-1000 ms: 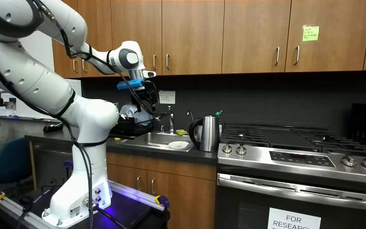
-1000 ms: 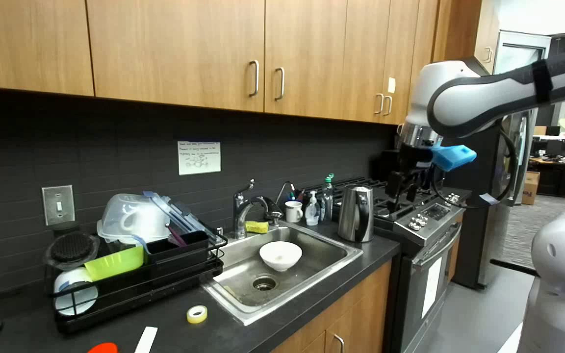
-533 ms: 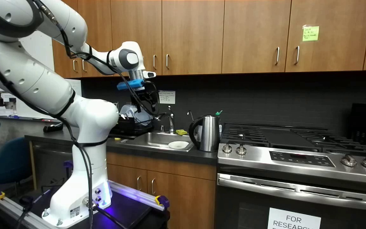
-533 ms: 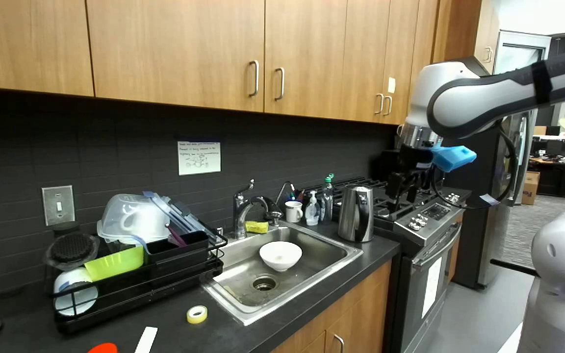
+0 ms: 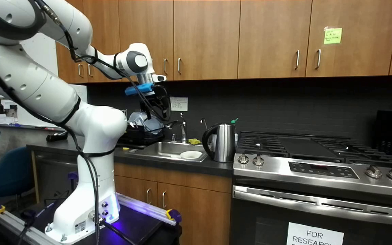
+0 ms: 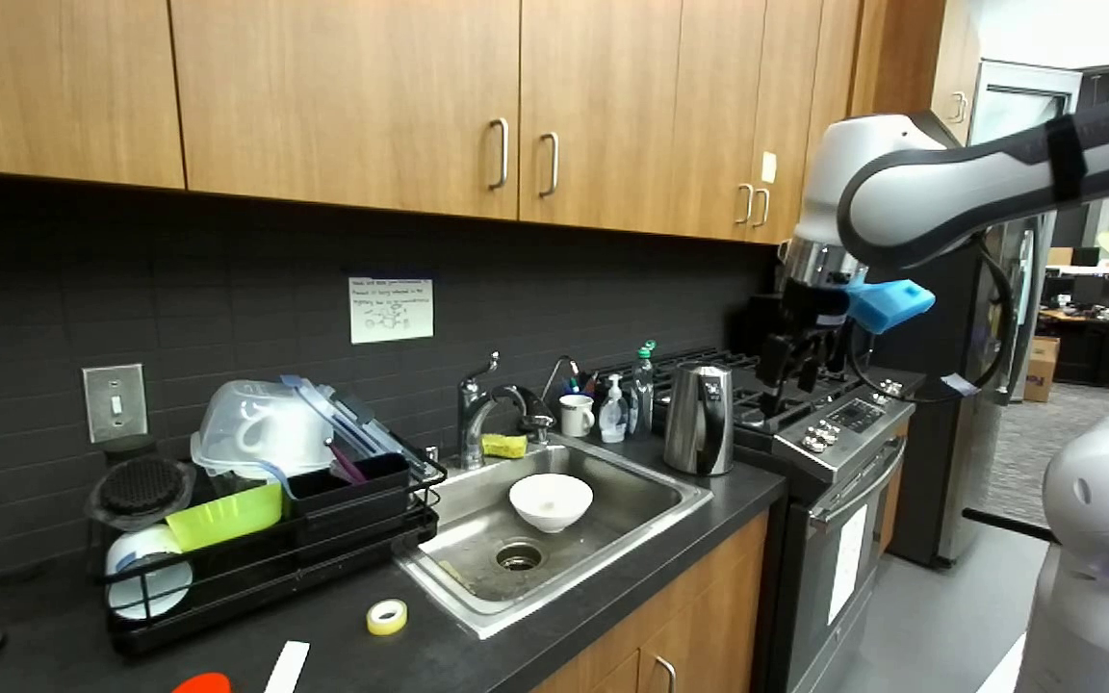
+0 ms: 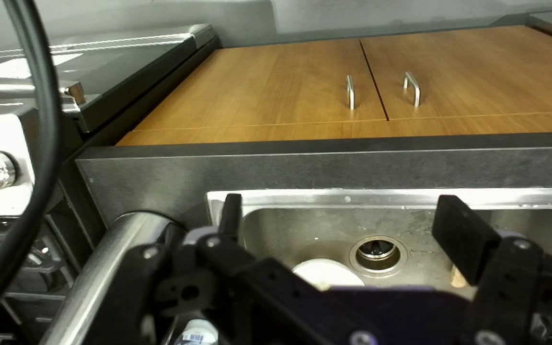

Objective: Push the button on the black handle of the silver kettle

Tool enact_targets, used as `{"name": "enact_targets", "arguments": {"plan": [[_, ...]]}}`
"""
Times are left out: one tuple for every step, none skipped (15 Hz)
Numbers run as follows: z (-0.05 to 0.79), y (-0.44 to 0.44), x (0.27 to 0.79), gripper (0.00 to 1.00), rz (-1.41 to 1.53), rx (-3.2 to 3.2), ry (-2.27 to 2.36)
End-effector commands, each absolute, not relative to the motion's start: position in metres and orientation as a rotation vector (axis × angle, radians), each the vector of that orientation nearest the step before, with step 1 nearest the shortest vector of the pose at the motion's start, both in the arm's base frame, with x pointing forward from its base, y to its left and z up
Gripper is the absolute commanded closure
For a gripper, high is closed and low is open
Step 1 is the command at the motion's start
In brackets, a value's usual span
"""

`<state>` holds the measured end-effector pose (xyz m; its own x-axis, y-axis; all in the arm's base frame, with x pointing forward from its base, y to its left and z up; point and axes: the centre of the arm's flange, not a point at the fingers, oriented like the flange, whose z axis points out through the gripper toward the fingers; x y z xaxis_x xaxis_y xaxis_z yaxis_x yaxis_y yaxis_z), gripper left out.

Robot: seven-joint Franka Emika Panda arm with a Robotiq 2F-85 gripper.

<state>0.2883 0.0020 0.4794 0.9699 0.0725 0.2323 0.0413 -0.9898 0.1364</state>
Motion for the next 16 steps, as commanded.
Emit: {"name": "enact_targets", "arguments": {"plan": [[0.472, -0.007, 0.276, 0.0, 0.359, 2.952, 0.046], [0.471, -0.01, 0.277, 0.0, 0.363, 2.947, 0.019], [0.472, -0.011, 0.278, 0.0, 0.368, 2.943, 0.001], [0.472, -0.013, 0.28, 0.0, 0.376, 2.937, -0.021], [0.473, -0.015, 0.283, 0.0, 0.393, 2.936, -0.05], [0.473, -0.017, 0.286, 0.0, 0.419, 2.932, -0.094], [0.474, -0.019, 0.289, 0.0, 0.444, 2.933, -0.136], [0.474, -0.021, 0.293, 0.0, 0.47, 2.931, -0.177], [0.475, -0.024, 0.297, 0.0, 0.505, 2.93, -0.221], [0.477, -0.027, 0.301, 0.0, 0.541, 2.928, -0.257], [0.478, -0.029, 0.306, 0.0, 0.577, 2.931, -0.288], [0.479, -0.031, 0.309, 0.0, 0.607, 2.922, -0.321], [0.479, -0.032, 0.313, 0.0, 0.632, 2.918, -0.369], [0.478, -0.033, 0.317, 0.0, 0.652, 2.904, -0.413], [0.476, -0.034, 0.321, 0.0, 0.666, 2.897, -0.452], [0.474, -0.033, 0.327, 0.25, 0.687, 2.893, -0.501]]}}
